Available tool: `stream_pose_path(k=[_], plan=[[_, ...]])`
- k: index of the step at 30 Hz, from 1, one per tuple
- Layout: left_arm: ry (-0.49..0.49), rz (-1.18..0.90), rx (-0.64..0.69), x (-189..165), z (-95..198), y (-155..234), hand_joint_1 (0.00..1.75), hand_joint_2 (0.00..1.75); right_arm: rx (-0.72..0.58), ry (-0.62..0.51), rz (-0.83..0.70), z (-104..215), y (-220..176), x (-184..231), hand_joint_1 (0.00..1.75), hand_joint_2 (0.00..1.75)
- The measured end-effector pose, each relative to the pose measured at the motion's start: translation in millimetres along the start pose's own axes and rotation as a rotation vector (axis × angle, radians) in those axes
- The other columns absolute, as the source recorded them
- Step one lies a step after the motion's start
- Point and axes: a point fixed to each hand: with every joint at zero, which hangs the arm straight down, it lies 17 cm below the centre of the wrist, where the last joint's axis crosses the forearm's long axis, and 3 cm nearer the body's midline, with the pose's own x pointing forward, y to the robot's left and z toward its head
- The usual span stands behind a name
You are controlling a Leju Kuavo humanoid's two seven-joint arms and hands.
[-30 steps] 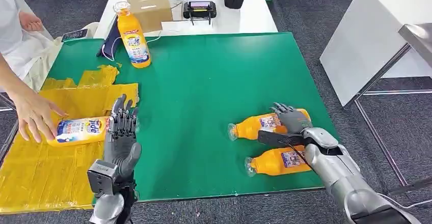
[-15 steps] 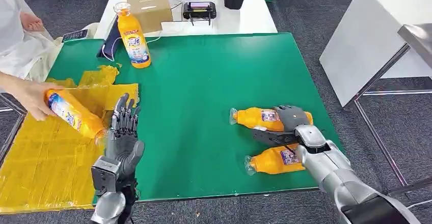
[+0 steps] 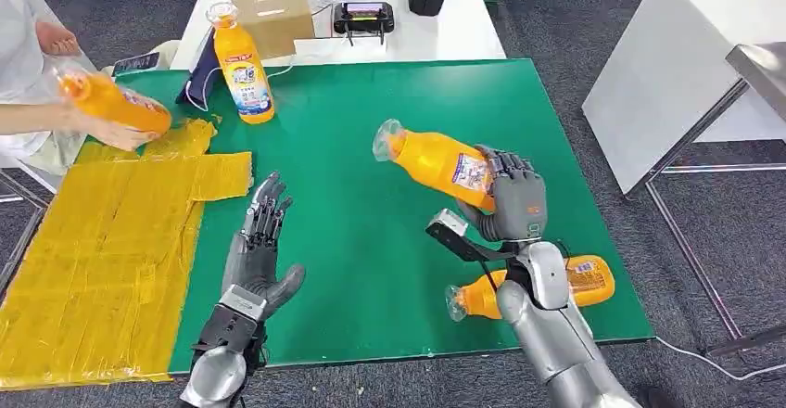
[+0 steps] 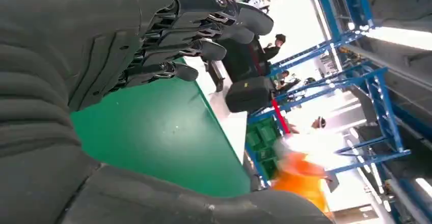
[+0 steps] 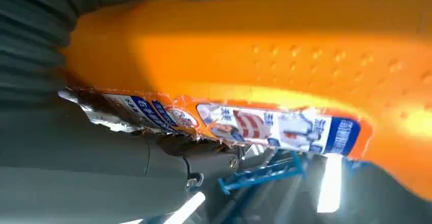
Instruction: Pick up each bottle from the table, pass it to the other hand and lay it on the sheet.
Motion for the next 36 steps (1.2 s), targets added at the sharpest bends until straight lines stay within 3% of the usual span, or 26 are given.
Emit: stream_pose_path(k=[6,15,20,24,30,36], plan=[[-0.009,-0.053,-0.093,3.5,-9.0,-25.1,0.0,1.75,-0.128,0.005,-0.438,15.6,-37.1,42.9,1.75,1.75],[-0.028,-0.07,-0.134,6.0,-14.5,-33.6,0.0,1.75,-0.185,-0.013,-0.574,17.6,-60.6,67.9,1.75,1.75],[-0.018,-0.053,-0.15,2.6,-19.6,-32.7,0.0,1.75,0.023,0.0,-0.851,27.4,-12.1,102.0,1.75,1.75],[-0.021,-0.041,-0.143,2.4,-23.7,-28.5,0.0,1.75,0.184,0.021,-0.939,51.2,40.3,131.4,1.75,1.75],[-0.04,-0.027,-0.131,5.3,-31.7,-22.0,0.0,1.75,0.42,-0.019,-0.92,96.8,111.8,181.6,1.75,1.75],[-0.043,-0.024,-0.131,4.4,-33.0,-21.5,0.0,1.75,0.551,-0.071,-0.869,131.2,145.0,212.1,1.75,1.75]])
